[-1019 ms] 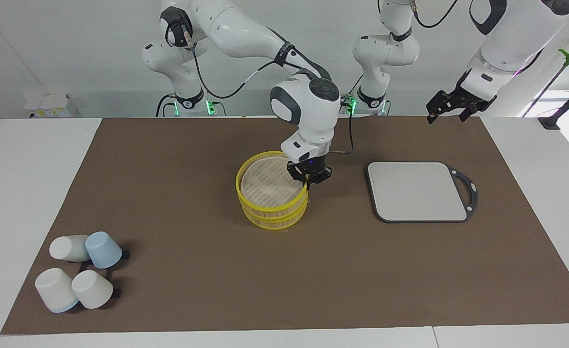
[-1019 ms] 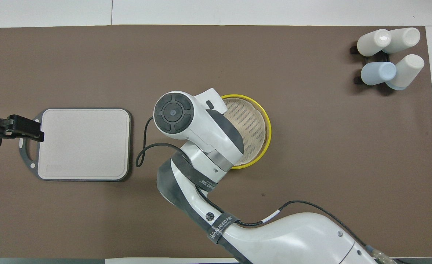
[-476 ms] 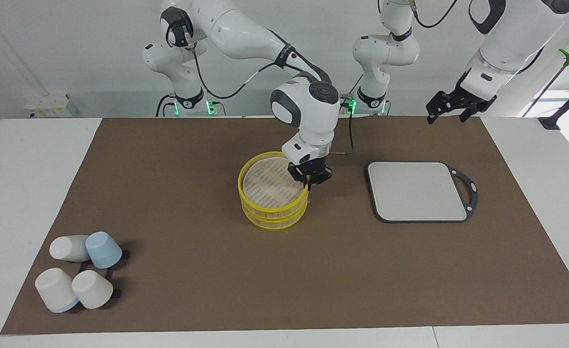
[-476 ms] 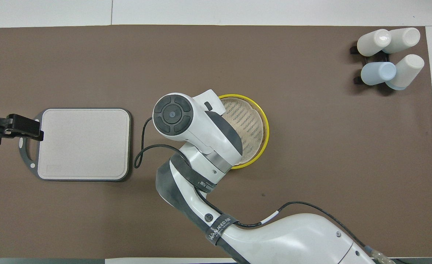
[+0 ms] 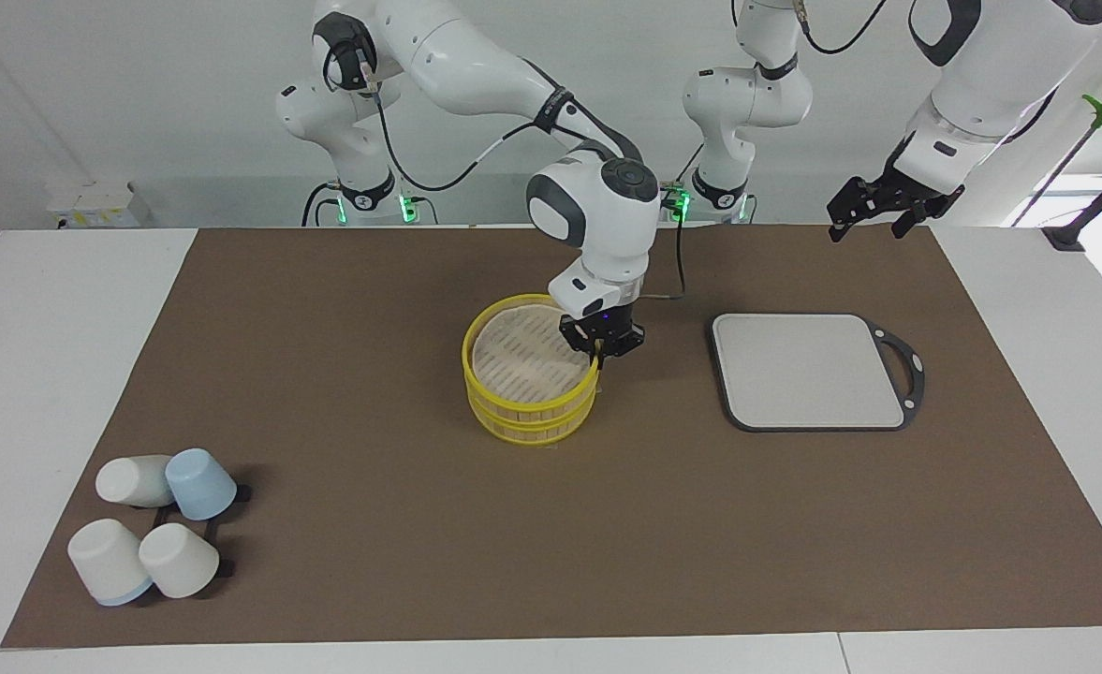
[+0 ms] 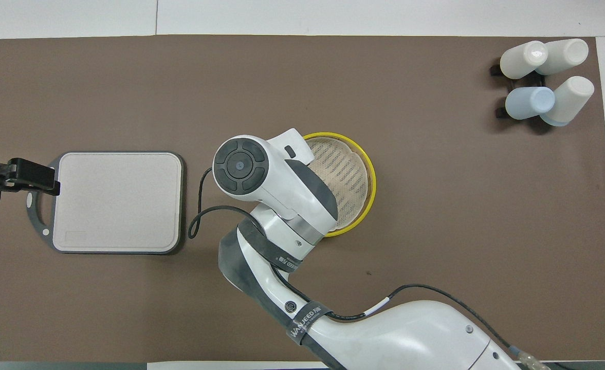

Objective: Place bun in steamer

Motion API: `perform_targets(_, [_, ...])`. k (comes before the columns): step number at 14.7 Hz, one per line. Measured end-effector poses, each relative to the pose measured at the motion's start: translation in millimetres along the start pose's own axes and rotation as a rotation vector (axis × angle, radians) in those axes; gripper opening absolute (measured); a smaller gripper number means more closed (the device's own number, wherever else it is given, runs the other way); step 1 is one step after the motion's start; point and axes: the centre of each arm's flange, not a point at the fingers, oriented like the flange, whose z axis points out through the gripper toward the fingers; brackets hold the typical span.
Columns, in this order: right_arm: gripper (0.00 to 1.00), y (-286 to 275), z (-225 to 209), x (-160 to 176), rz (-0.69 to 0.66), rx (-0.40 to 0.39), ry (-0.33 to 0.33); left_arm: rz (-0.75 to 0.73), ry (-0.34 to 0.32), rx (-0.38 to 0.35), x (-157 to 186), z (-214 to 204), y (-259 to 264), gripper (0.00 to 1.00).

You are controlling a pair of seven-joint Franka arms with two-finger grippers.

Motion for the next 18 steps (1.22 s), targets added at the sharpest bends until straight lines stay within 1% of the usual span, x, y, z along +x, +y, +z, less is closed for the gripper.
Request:
perform_targets(1, [0.15,-0.5,2.1,-1.0,0.002,0.009,-0.002,0.000,0.000,0.000,0.0,0.0,-0.1,1.00])
perform_targets(2, [0.23,-1.2,5.9,-2.6,0.001,0.016,-0.003,0.000,0.000,0.000,0.0,0.0,-0.1,1.00])
perform_targets(4, [0.43,-2.5,6.2,-4.0,0.001,0.024,-0.004,0.000,0.000,0.000,0.0,0.0,-0.2,1.00])
perform_targets(5, [0.56,-1.8,2.8,-2.9,0.003,0.024,-0.003,0.000,0.000,0.000,0.0,0.0,-0.2,1.00])
perform_targets(7, [0.76,9.4,-15.9,10.6,0.027,0.016,-0.002,-0.001,0.000,0.000,0.1,-0.1,-0.4,1.00])
perform_targets(9, [0.95,36.7,-50.8,35.4,0.010,0.009,0.002,-0.001,0.001,0.000,0.1,-0.1,-0.7,1.00])
perform_targets(10, [1.00,55.4,-69.8,46.9,-0.026,-0.001,-0.003,-0.001,0.001,0.000,0.1,-0.1,-0.7,1.00])
perform_targets(13, [1.00,125.0,-114.5,83.5,-0.151,-0.039,-0.034,-0.002,0.001,0.000,0.1,-0.1,-1.0,1.00])
perform_targets(14, [1.00,156.7,-125.0,99.9,-0.209,-0.051,-0.052,-0.002,0.001,0.000,0.1,-0.1,-1.1,1.00])
perform_targets(16, [1.00,214.6,-136.6,127.9,-0.313,-0.067,-0.089,-0.002,0.001,0.000,0.1,-0.1,-0.9,1.00])
perform_targets(18, [1.00,269.0,-144.0,149.3,-0.371,-0.075,-0.125,-0.002,0.001,0.000,0.2,-0.1,-0.9,1.00])
